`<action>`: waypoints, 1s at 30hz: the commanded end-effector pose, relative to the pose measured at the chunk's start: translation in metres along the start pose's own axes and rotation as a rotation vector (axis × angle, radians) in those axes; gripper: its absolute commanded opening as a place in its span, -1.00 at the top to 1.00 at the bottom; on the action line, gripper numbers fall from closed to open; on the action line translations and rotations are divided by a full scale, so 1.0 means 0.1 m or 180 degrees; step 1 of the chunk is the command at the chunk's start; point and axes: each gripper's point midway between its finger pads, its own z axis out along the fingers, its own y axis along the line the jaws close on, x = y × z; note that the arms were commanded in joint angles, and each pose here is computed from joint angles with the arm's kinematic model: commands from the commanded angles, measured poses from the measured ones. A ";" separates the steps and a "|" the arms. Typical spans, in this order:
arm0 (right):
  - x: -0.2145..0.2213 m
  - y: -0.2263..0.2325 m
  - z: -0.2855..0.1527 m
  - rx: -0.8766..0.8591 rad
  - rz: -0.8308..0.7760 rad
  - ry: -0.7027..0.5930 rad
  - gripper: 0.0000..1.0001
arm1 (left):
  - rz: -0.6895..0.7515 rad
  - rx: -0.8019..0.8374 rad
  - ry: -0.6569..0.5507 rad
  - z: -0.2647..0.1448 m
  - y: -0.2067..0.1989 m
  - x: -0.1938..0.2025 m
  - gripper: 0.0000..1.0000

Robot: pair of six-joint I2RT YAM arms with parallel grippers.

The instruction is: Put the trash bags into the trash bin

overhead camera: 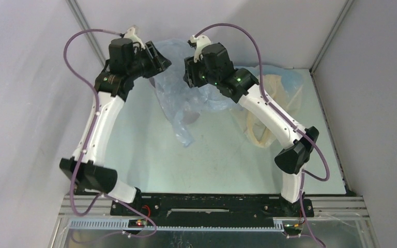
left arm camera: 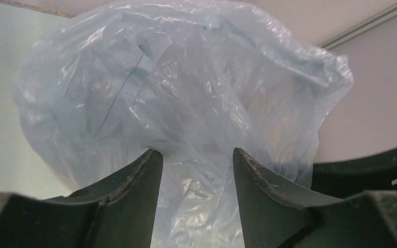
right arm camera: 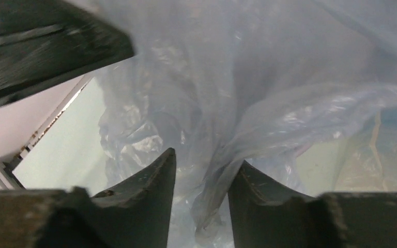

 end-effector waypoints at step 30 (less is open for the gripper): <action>-0.72 -0.78 -0.06 0.0237 0.0203 -0.0506 -0.22 | -0.0060 -0.0094 0.0290 0.45 0.00 -0.14 -0.18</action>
